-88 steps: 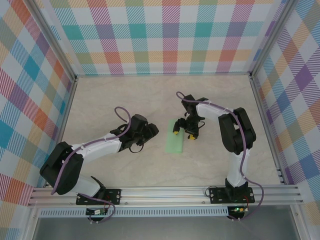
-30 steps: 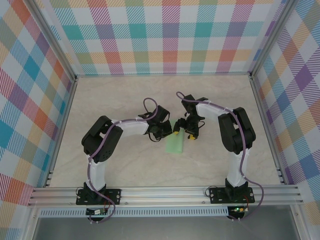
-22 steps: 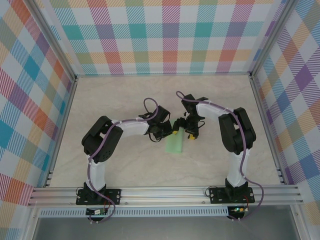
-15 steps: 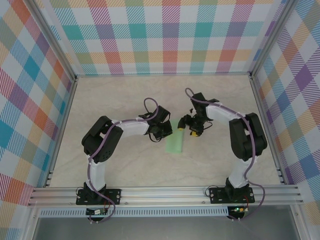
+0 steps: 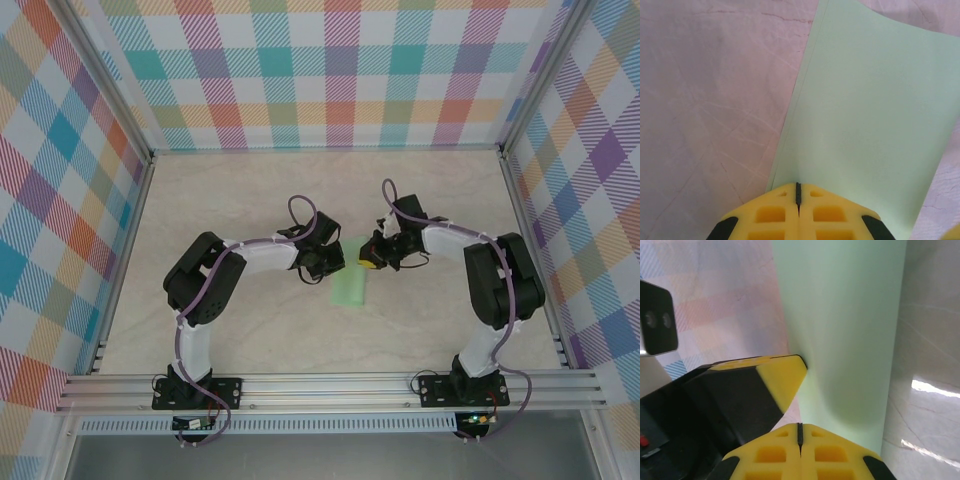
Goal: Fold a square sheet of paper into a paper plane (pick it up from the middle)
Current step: Hold the square sheet of paper at the center of the table, then fold the square sheet of paper in half at the center of the table.
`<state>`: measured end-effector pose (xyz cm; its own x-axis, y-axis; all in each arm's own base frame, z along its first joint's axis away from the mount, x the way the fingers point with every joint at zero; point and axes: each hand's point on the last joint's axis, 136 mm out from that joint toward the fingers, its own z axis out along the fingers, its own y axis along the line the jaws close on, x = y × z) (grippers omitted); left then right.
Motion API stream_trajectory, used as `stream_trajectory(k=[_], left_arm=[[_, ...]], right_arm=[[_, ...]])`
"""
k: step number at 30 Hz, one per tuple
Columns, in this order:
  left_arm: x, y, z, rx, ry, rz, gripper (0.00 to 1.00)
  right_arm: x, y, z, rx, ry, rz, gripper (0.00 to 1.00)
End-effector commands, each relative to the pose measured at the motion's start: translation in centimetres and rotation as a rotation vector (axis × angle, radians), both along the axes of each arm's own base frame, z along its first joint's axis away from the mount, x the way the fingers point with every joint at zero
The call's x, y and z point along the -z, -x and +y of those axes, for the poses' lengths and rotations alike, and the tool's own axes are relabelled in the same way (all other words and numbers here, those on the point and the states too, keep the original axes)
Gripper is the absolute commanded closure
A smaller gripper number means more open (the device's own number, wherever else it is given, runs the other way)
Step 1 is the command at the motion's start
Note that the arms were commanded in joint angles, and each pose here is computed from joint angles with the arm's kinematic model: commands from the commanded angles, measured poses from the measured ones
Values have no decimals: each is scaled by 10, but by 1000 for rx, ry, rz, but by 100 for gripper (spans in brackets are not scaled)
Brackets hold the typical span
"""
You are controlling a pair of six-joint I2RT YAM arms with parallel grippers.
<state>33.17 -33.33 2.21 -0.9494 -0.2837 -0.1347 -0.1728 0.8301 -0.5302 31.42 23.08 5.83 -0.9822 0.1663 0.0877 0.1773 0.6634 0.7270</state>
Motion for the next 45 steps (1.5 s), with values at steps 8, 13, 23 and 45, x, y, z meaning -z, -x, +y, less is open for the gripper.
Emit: stream_trajectory(k=[8,13,23,45], left_arm=[[29,23,19,13,-116,82,100],[29,23,19,13,-121,81,100],[28,22,19,15,-122,75,100],[28,26,24,15,-139,93,100]], right_arm=[[21,3,-3,-21,-72,11,100],[36,10,-12,-21,-61,20,100],[59,24,-24,-70,3,8,100],[42,41,-8,-122,-120,-70,98]])
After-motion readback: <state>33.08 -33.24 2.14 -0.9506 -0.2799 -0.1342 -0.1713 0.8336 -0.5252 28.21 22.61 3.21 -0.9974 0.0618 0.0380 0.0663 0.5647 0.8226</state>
